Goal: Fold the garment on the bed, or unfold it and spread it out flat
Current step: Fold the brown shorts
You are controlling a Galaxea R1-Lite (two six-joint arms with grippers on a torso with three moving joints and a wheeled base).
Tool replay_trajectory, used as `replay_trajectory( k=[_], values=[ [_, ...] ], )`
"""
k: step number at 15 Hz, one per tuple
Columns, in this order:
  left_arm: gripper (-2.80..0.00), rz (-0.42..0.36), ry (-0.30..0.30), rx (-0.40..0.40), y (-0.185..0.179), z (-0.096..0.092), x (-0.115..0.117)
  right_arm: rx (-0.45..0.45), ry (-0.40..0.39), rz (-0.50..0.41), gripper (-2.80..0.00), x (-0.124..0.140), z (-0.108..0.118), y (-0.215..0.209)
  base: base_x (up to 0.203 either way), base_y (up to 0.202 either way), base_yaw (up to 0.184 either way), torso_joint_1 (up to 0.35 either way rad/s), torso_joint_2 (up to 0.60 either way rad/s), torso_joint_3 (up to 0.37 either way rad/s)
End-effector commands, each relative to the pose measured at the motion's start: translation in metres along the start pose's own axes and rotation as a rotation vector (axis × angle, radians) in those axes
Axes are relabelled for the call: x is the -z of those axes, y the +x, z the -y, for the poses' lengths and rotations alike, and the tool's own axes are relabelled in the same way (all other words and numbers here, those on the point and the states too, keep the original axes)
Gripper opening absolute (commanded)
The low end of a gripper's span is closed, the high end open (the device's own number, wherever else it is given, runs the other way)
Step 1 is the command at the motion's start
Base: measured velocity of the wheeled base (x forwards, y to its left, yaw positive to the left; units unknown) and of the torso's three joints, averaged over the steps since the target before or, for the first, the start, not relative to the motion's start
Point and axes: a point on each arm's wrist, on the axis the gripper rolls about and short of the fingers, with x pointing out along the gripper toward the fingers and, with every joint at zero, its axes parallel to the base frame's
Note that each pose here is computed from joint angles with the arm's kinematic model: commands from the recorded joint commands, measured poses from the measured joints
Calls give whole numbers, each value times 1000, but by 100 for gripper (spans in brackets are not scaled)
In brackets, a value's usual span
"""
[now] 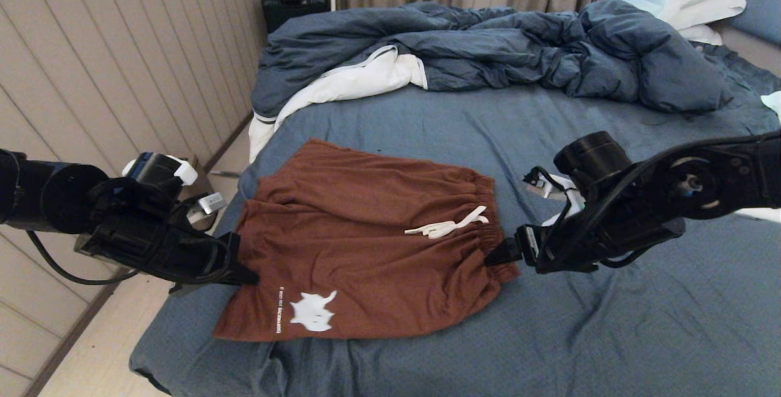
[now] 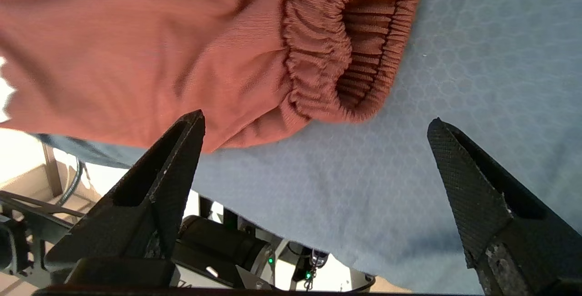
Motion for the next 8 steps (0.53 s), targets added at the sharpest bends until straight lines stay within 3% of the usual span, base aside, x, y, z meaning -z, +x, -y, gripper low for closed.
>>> replay_trajectory(
  k=[1,5,6,8],
  values=[
    [-280,0,-2,3,0,0,0,11,13,-52,0,-1,4,21,0,0,0,0,0,0],
    [-280,-8,-7,0,6,-2,-4,1,-1,-46,0,-12,1,47,0,0,0,0,0,0],
    [-280,-17,-11,-3,9,-4,-5,-3,-5,-43,-280,-15,-1,50,0,0,0,0,0,0],
    [-280,-23,-14,-4,11,-5,-5,-9,-13,-51,-280,-17,-5,57,0,0,0,0,0,0]
  ],
)
